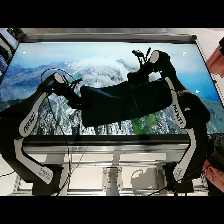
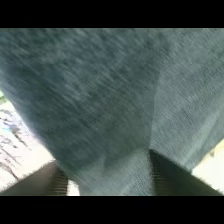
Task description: Fold the clothes and pants, and hang the long-sleeved shirts on hangers.
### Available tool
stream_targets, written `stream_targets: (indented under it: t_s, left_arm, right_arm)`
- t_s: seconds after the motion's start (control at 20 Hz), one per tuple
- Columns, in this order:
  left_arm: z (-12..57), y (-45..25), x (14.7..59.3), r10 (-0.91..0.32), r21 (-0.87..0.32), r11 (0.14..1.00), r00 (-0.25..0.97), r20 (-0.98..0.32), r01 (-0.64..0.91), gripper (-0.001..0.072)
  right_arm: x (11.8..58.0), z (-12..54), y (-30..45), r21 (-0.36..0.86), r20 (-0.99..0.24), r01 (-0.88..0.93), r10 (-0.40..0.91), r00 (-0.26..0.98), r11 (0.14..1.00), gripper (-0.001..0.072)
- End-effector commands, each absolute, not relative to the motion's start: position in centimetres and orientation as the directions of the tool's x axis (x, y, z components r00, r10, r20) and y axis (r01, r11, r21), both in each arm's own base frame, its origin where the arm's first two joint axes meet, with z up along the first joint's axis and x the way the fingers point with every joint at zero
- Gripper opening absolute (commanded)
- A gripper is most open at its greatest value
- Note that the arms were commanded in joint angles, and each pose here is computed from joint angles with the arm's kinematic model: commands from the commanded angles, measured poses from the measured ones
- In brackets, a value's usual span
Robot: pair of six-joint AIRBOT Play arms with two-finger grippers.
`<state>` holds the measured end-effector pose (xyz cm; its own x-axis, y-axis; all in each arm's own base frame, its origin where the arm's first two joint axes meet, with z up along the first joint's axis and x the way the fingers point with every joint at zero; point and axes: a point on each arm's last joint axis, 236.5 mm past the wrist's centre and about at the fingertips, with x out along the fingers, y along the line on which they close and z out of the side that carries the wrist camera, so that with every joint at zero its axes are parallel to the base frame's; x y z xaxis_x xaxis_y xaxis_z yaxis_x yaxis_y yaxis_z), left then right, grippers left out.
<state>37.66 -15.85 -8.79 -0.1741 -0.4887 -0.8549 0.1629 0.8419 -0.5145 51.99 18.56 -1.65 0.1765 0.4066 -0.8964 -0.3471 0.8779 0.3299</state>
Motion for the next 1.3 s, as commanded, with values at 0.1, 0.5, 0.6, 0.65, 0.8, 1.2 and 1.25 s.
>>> stream_targets:
  t_s: [0.1,0.5,0.6,0.65,0.8,1.2,1.25]
  left_arm:
    - [-9.5,-15.8,37.2,-0.502,-0.53,0.841,-0.208,-0.839,0.108,0.0026]
    - [5.0,-3.0,38.0,-0.365,-0.368,0.93,-0.079,-0.927,0.016,0.0025]
    - [9.6,-2.6,39.2,-0.347,-0.345,0.937,0.022,-0.938,0.059,0.0025]
    - [11.7,-2.8,40.0,-0.338,-0.331,0.94,0.081,-0.938,0.085,0.0025]
    - [16.9,-4.5,41.8,-0.328,-0.296,0.941,0.233,-0.916,0.163,0.0025]
    - [13.2,-16.7,42.2,-0.382,-0.329,0.887,0.115,-0.917,0.324,0.0024]
    - [12.1,-19.1,42.5,-0.396,-0.34,0.873,0.1,-0.913,0.35,0.0025]
  right_arm:
    - [51.2,2.3,15.2,0.32,-0.899,-0.319,0.393,0.194,0.892,0.0335]
    - [47.9,5.7,9.6,0.33,-0.92,-0.255,0.371,0.129,0.909,0.0334]
    - [47.8,5.7,9.7,0.334,-0.919,-0.256,0.373,0.125,0.907,0.0334]
    - [47.8,5.8,9.9,0.34,-0.916,-0.259,0.381,0.124,0.904,0.0334]
    - [47.7,5.8,10.1,0.349,-0.914,-0.261,0.389,0.119,0.9,0.0334]
    - [47.5,6.0,10.5,0.365,-0.907,-0.264,0.404,0.114,0.893,0.0334]
    - [47.5,6.0,10.6,0.37,-0.905,-0.265,0.41,0.113,0.89,0.0334]
